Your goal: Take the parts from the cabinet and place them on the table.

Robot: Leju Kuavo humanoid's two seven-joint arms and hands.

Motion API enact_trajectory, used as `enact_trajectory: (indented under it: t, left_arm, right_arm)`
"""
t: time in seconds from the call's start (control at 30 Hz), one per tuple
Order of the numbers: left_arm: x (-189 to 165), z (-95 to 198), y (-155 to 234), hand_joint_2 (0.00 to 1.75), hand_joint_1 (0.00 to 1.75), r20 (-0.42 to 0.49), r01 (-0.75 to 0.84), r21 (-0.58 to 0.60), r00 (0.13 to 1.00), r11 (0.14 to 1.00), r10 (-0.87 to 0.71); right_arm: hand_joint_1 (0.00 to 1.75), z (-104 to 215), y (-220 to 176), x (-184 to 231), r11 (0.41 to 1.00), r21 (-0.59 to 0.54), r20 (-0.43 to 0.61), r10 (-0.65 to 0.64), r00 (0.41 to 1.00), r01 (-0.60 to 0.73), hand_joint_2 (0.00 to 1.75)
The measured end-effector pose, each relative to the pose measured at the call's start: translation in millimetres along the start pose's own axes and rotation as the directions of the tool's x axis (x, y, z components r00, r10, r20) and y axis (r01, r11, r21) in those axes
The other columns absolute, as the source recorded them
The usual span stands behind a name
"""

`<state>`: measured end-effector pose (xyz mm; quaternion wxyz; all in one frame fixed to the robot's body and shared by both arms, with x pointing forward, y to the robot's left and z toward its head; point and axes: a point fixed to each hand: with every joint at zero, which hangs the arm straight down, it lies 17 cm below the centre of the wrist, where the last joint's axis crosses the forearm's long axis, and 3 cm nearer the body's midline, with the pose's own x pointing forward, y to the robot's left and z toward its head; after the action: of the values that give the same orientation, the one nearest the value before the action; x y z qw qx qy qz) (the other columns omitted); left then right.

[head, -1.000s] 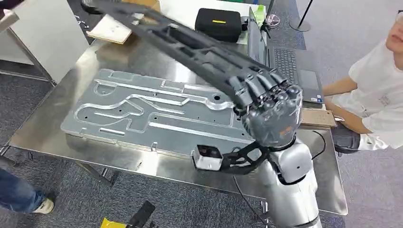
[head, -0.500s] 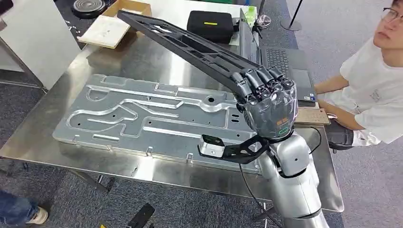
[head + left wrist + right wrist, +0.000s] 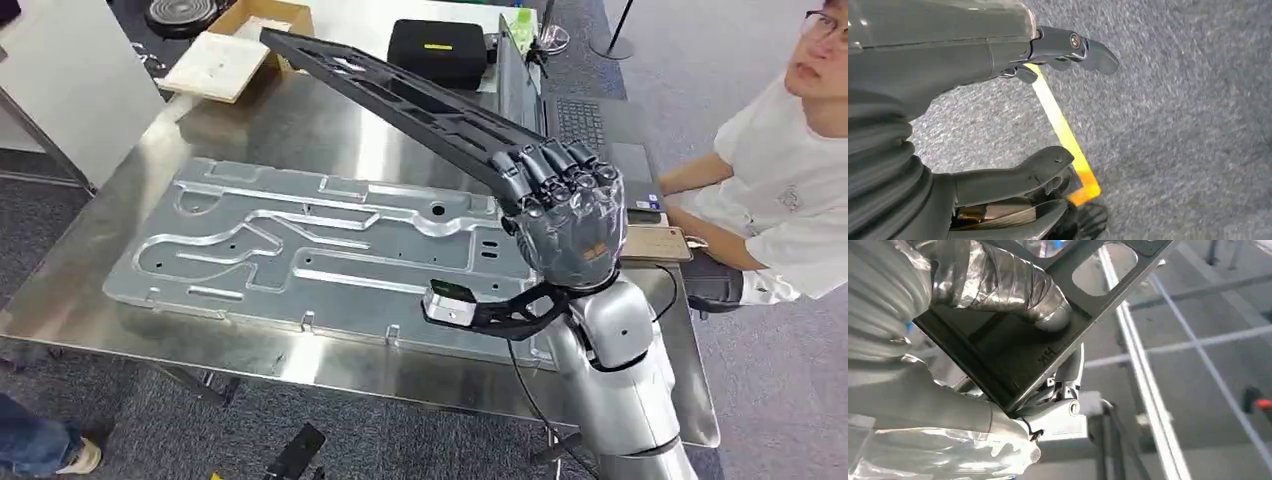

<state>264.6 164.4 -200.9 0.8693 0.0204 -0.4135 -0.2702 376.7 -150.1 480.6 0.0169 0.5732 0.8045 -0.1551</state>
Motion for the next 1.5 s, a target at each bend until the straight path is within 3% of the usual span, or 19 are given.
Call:
enact_trajectory:
  t: [0.27, 0.33, 0.4, 0.43, 0.87, 0.9, 1.03, 1.07, 1.4, 1.5]
  left_arm:
    - [0, 4, -7, 1.75, 0.0, 0.025, -0.013, -0.041, 1.0, 0.999, 0.014]
    - [-2, 4, -6, 1.75, 0.0, 0.023, -0.018, -0.038, 1.0, 0.999, 0.019]
    - [-4, 4, 0, 1.75, 0.0, 0.022, -0.026, -0.028, 0.999, 0.999, 0.027]
    - [-3, 3, 1, 1.75, 0.0, 0.025, -0.027, -0.026, 0.999, 0.999, 0.028]
    - [-8, 5, 2, 1.75, 0.0, 0.021, -0.028, -0.03, 0.999, 0.999, 0.029]
    - [-7, 5, 2, 1.75, 0.0, 0.022, -0.028, -0.03, 0.999, 0.999, 0.029]
    - [-8, 5, 3, 1.75, 0.0, 0.021, -0.025, -0.03, 0.999, 0.999, 0.026]
    - [-8, 5, 3, 0.0, 0.0, 0.021, -0.024, -0.031, 0.999, 0.999, 0.025]
    - [-13, 7, 5, 0.0, 0.0, 0.017, -0.024, -0.025, 1.0, 0.999, 0.025]
    - [-11, 7, 6, 0.0, 0.0, 0.023, -0.025, -0.024, 0.999, 0.999, 0.026]
  right_arm:
    - [1.75, 33, 44, -29, 0.992, 0.117, -0.083, -0.044, 0.996, 0.054, 1.75]
    - [1.75, 46, 62, -44, 0.978, 0.171, -0.171, -0.093, 0.981, 0.122, 1.75]
    - [1.75, 76, 108, -71, 0.913, 0.235, -0.395, -0.223, 0.891, 0.333, 1.75]
    - [1.75, 91, 121, -80, 0.891, 0.252, -0.446, -0.239, 0.862, 0.377, 1.75]
    - [1.75, 169, 182, -100, 0.724, 0.399, -0.605, -0.253, 0.755, 0.563, 1.75]
    - [0.0, 170, 183, -100, 0.716, 0.392, -0.616, -0.262, 0.743, 0.578, 1.75]
    - [0.0, 177, 188, -103, 0.678, 0.357, -0.674, -0.29, 0.68, 0.642, 1.75]
    - [0.0, 177, 189, -104, 0.677, 0.354, -0.678, -0.29, 0.676, 0.645, 1.75]
    - [0.0, 185, 194, -106, 0.665, 0.356, -0.697, -0.279, 0.66, 0.657, 1.75]
    - [0.0, 187, 199, -100, 0.613, 0.333, -0.724, -0.32, 0.611, 0.716, 1.75]
